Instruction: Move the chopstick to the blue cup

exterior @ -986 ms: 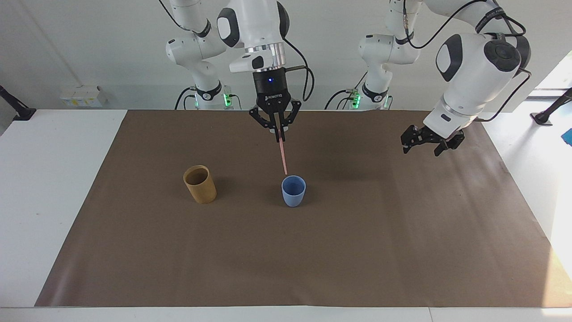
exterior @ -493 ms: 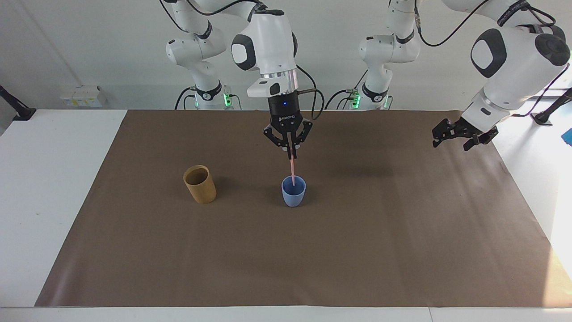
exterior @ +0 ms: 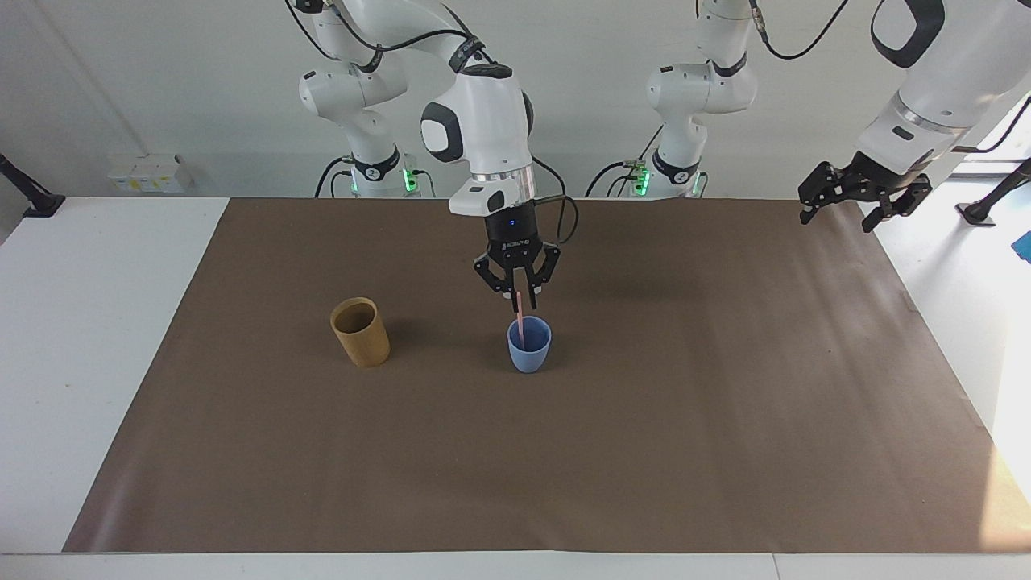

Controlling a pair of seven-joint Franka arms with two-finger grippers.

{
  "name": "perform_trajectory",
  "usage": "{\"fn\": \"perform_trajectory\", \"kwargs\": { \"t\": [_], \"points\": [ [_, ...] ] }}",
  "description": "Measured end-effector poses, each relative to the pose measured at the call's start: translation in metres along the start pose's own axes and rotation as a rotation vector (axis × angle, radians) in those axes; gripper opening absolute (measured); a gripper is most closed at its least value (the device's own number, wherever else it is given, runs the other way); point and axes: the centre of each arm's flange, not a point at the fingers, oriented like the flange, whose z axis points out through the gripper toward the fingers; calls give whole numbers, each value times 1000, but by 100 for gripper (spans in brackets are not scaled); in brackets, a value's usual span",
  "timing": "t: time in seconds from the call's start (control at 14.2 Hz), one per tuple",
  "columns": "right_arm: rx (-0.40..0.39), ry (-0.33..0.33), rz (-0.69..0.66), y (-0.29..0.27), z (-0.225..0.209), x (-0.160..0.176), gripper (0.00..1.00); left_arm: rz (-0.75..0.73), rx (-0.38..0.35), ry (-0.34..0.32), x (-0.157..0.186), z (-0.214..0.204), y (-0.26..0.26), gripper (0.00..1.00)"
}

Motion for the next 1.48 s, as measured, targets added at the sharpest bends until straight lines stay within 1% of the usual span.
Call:
{"fn": "perform_trajectory", "kwargs": {
  "t": [0.07, 0.21, 0.28, 0.49, 0.63, 0.77, 0.92, 0.99, 1.2, 1.34, 1.48],
  "points": [
    [-3, 5, 21, 5, -1, 4, 78, -3, 1, 6, -2, -3, 0, 100],
    [-13, 15, 51, 20, -2, 13, 97, -6, 2, 13, -6, -6, 0, 100],
    [-17, 17, 58, 25, -2, 16, 100, -7, 1, 10, -7, -4, 0, 100],
    [-18, 19, 63, 27, -2, 17, 100, -10, -3, -8, -10, 7, -1, 100],
    [-35, -1, 84, 35, -2, 19, 100, -9, -4, -9, -10, 8, 0, 100],
    [-93, -50, 147, 70, -14, 30, 100, -6, -3, -8, -10, 7, 1, 100],
    [-153, -112, 202, 120, -43, 40, 100, -9, -3, -5, -10, 7, 0, 100],
    [-165, -147, 213, 146, -60, 43, 100, -9, -3, -5, -11, 6, -1, 100],
    [-166, -241, 244, 223, -103, 45, 100, -14, -11, -1, -11, 5, 0, 100],
    [-189, -303, 276, 269, -133, 48, 100, -23, -48, 17, -13, 1, 1, 100],
    [-206, -352, 306, 288, -157, 54, 100, -27, -56, 24, -15, -2, -1, 100]
  ]
}}
